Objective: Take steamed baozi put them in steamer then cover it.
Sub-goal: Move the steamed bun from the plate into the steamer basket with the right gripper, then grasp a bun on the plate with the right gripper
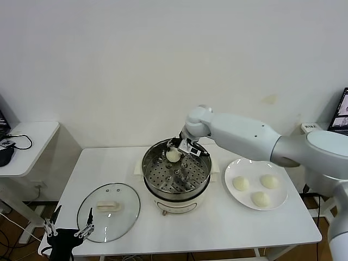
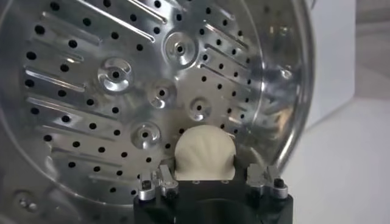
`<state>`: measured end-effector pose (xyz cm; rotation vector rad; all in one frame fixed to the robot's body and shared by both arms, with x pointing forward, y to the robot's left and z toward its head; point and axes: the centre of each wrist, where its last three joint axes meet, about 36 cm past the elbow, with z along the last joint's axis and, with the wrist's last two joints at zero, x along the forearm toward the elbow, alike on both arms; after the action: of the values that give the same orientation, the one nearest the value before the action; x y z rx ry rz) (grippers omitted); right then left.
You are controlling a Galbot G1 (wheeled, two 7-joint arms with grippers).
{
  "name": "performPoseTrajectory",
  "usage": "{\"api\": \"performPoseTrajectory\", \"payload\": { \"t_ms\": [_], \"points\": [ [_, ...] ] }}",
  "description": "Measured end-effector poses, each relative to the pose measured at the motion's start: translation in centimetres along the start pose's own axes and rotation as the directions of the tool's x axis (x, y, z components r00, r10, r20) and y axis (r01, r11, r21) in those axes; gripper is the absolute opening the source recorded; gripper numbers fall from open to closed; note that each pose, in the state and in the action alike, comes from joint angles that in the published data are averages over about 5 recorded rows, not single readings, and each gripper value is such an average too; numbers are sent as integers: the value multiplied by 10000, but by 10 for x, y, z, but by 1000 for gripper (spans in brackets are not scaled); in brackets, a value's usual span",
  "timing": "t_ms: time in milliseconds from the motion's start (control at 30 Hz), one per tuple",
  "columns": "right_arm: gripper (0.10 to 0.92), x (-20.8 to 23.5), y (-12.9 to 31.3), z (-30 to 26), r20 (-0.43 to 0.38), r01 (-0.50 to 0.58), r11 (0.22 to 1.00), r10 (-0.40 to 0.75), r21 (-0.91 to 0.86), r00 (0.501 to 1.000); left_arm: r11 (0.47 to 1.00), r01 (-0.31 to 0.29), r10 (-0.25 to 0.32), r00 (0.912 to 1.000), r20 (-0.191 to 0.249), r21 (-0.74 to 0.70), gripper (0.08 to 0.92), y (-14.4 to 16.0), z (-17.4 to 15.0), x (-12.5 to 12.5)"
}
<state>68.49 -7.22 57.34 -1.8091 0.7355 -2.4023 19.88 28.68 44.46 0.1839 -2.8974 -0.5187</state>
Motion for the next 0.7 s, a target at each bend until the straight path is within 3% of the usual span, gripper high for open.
{"api": "performPoseTrajectory", "payload": {
  "t_ms": [300, 700],
  "points": [
    [813, 4, 2, 1, 55, -50, 10000, 49, 35, 10000, 10000, -33, 33, 10000, 52, -2, 823, 0, -3, 1],
    [823, 108, 14, 23, -310, -607, 9469, 537, -3157, 9981, 9995, -313, 315, 9991, 285, -83, 823, -1, -12, 2]
  ]
}}
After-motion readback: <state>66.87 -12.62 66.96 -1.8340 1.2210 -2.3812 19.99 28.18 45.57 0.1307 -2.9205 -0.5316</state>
